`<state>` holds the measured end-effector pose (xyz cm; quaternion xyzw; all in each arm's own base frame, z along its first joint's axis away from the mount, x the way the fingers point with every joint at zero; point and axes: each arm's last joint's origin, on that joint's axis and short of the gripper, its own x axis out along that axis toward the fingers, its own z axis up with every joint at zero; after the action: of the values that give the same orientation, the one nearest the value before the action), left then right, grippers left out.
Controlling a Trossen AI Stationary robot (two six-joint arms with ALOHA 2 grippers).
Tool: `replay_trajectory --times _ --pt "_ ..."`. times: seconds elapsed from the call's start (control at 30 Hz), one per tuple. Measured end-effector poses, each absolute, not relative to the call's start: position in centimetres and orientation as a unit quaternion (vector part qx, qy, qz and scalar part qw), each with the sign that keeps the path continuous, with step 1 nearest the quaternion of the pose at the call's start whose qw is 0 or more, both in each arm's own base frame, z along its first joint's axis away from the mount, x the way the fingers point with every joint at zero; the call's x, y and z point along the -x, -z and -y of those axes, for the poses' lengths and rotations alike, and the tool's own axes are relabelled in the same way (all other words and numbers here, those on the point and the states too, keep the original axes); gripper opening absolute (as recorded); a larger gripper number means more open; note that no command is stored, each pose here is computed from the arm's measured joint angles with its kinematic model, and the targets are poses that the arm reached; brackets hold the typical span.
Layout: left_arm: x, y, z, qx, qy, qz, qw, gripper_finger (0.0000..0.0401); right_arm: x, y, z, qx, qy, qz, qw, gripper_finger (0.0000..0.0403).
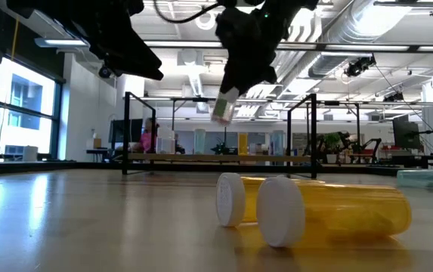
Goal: Pick and place medicine bottles onto shelf by color
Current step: Put the white pill bottle on the shelf aligned with the other white pill bottles
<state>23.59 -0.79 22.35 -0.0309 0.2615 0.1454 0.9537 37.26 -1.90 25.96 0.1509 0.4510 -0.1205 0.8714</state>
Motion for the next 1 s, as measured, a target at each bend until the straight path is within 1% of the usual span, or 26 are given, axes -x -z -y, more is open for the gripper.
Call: replay_trajectory --times 0.27,0.57,0.83,1.0 --pt "-23.5 -22.2 0.8 0.032 -0.142 -0.271 0.951 0.0241 -38.7 -22.4 0.6 -0.124 0.102 -0.503 0.849 0.0118" --pt "-23.5 -22.2 0.8 0.043 -0.145 -0.269 0.951 0.0241 -38.9 -20.9 -0.8 -0.101 0.087 -0.531 0.837 0.0118" --pt "-23.4 -22.0 1.1 0.065 -0.106 -0.283 0.951 0.0241 -39.3 -19.4 -0.9 -0.085 0.097 -0.547 0.827 0.0118" --pt "-23.4 -21.9 1.1 0.07 -0.101 -0.29 0.949 0.0241 -39.4 -19.1 -0.8 -0.08 0.106 -0.549 0.825 0.0118"
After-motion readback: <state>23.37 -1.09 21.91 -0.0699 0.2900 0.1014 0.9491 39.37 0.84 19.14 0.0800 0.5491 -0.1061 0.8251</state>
